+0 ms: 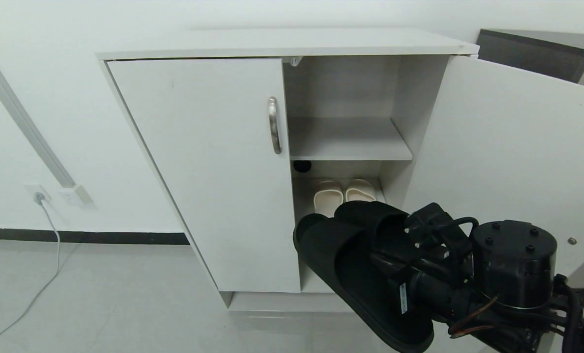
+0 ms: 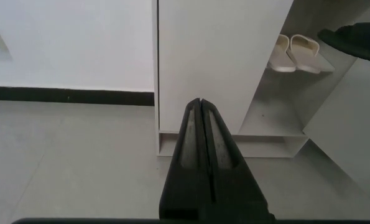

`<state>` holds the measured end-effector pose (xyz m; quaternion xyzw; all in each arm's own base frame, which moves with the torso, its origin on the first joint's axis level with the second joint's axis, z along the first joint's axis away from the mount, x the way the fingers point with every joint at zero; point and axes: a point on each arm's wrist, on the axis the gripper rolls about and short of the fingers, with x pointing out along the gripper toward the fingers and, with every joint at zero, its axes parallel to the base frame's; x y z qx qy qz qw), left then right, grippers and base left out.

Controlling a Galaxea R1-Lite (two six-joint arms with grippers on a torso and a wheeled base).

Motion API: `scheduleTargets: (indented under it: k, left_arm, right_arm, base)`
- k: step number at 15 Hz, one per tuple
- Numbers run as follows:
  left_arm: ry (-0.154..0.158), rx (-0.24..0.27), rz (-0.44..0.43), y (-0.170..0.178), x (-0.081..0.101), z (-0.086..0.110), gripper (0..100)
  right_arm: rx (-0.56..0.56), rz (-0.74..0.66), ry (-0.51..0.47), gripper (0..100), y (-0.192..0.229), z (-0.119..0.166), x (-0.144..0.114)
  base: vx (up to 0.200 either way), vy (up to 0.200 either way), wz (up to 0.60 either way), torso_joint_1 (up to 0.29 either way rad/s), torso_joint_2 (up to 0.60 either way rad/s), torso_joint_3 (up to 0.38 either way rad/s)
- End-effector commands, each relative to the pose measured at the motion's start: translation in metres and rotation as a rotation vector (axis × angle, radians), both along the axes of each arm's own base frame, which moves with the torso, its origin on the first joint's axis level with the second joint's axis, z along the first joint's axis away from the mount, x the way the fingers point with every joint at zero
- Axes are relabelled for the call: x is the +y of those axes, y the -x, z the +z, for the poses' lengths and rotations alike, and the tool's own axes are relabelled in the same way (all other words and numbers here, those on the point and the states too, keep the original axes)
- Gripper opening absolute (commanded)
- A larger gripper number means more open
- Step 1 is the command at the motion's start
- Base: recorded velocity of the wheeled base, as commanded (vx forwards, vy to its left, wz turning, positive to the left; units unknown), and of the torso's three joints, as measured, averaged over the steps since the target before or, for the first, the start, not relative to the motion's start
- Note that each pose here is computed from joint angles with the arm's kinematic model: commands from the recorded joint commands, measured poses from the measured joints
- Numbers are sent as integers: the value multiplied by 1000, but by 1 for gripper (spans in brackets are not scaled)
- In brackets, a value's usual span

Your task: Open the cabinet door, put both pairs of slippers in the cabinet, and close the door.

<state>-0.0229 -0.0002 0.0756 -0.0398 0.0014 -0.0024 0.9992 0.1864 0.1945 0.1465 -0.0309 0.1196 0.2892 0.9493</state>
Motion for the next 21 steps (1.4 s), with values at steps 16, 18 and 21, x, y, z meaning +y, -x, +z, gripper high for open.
scheduleTargets:
  k: [16,18,21]
  left_arm:
    - [-14,0,-1,0,0,0,0]
    - [-14,0,-1,0,0,0,0]
    - [-14,0,-1,0,0,0,0]
  right_arm:
    - [-70,-251,61,0,-31,-10,52]
    - [-38,-365,46,0,-45,14,67]
    - [-15,-405,38,0,-35,49,79]
  base:
    - [0,0,0,0,30,31]
    - [0,0,0,0,0,0]
    - [0,0,0,0,0,0]
